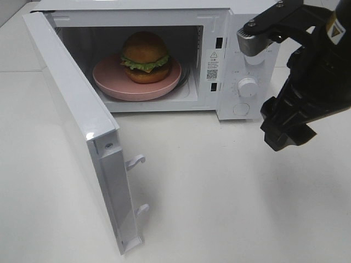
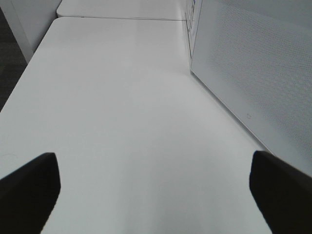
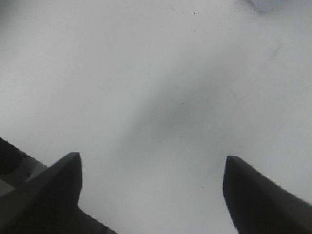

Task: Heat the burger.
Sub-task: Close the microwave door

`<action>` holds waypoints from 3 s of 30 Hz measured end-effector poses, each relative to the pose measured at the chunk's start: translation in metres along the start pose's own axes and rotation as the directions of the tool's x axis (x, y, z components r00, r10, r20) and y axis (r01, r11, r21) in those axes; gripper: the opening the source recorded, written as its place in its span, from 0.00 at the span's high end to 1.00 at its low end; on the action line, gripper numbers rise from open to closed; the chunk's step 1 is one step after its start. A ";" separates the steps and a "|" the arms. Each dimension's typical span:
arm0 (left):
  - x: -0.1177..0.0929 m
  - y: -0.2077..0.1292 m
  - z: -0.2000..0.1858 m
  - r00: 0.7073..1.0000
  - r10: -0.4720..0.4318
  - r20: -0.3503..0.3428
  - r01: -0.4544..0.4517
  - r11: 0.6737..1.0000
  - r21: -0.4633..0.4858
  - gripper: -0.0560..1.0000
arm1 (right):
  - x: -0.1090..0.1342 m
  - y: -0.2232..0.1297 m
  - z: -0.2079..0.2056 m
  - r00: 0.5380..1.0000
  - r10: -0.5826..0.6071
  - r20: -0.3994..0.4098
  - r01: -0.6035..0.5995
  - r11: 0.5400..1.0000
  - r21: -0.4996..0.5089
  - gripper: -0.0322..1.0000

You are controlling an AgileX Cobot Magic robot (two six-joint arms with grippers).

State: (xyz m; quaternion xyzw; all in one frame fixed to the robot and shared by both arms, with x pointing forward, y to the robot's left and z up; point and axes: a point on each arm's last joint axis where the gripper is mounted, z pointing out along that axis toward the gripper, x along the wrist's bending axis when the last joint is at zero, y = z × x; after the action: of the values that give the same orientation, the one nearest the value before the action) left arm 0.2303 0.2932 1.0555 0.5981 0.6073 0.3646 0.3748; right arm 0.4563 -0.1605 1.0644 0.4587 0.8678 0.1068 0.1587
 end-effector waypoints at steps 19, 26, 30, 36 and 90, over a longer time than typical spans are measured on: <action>0.000 0.000 0.000 1.000 0.000 0.000 0.000 1.000 0.000 0.02 | -0.009 -0.066 -0.022 0.989 0.141 -0.046 -0.143 0.989 -0.039 0.23; 0.000 0.000 0.000 1.000 0.000 0.000 0.000 1.000 0.000 0.02 | -0.033 -0.096 -0.024 0.956 0.293 -0.004 -0.292 0.954 -0.070 0.23; 0.000 0.000 0.000 1.000 0.000 0.000 0.000 1.000 0.000 0.02 | -0.040 -0.115 -0.027 0.933 0.359 0.016 -0.355 0.927 -0.119 0.23; 0.000 0.000 0.000 1.000 0.000 0.000 0.000 1.000 0.000 0.02 | -0.042 -0.150 -0.035 0.892 0.450 0.033 -0.426 0.864 -0.269 0.23; 0.000 0.000 0.000 1.000 0.000 0.000 0.000 1.000 0.000 0.02 | -0.005 -0.250 -0.082 0.831 0.556 -0.032 -0.404 0.562 -0.722 0.23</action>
State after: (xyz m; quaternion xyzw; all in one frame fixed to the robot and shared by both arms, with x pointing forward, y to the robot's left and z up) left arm 0.2303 0.2932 1.0555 0.5981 0.6073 0.3646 0.3748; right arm 0.2381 -0.3067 1.0587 0.5903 0.5803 0.4207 0.3712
